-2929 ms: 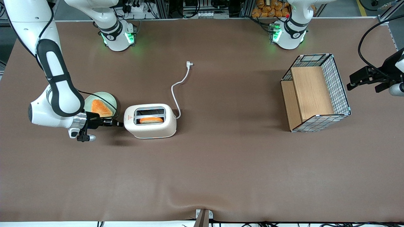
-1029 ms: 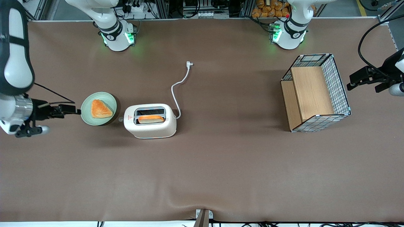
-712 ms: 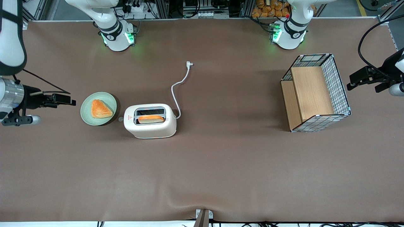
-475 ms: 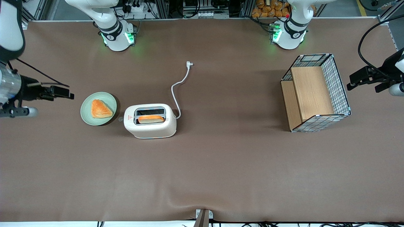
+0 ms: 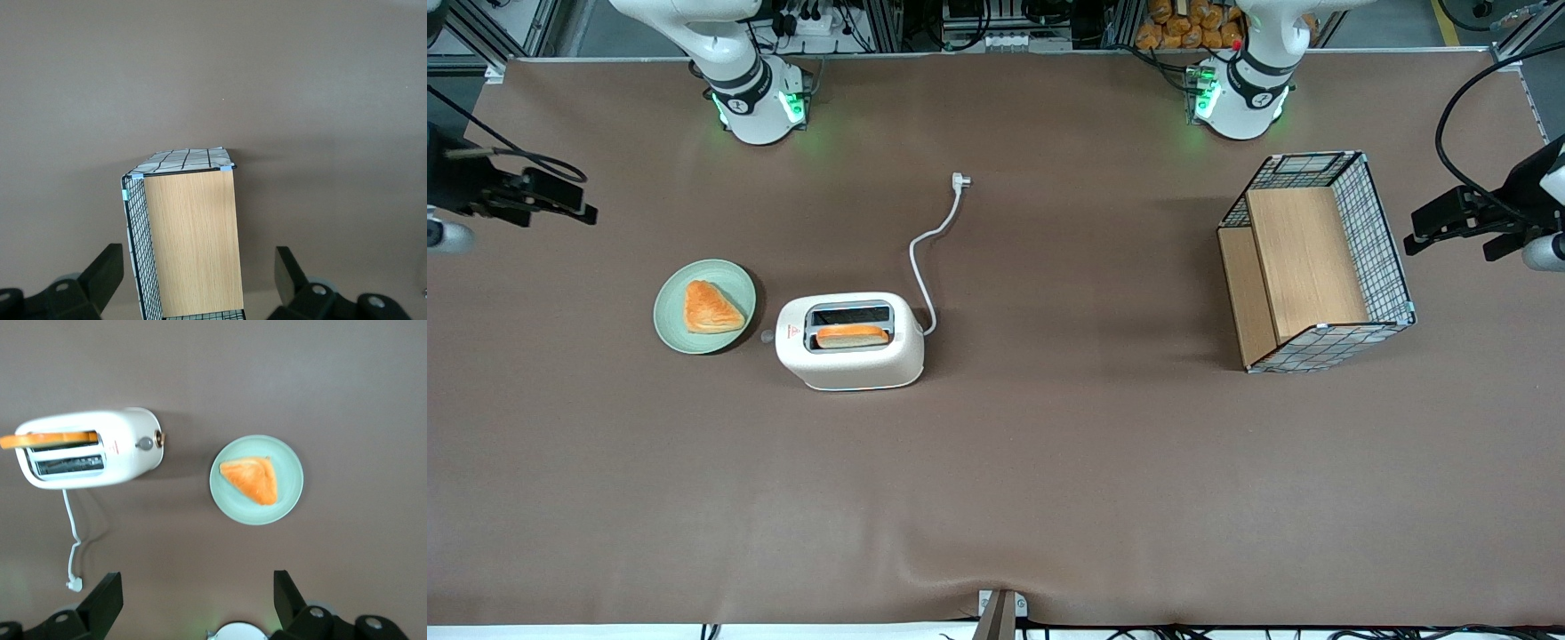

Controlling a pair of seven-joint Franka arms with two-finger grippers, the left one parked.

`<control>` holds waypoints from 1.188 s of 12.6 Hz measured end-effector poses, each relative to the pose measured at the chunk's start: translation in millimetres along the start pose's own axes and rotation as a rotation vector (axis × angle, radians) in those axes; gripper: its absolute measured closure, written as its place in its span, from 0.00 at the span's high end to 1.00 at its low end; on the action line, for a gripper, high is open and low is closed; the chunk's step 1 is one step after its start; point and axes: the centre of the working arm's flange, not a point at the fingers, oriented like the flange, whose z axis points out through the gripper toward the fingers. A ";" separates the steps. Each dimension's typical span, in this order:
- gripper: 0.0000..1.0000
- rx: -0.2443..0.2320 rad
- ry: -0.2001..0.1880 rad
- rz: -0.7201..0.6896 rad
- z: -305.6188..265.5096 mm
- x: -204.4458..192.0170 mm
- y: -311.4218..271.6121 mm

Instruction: Press toaster button with right arm

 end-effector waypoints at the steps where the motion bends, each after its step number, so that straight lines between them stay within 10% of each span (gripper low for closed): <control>1: 1.00 -0.018 0.027 0.000 -13.0 1.0 0.8; 6: 1.00 -0.110 0.057 0.010 -29.2 10.6 7.7; 15: 1.00 -0.116 0.057 0.009 -29.7 12.0 5.9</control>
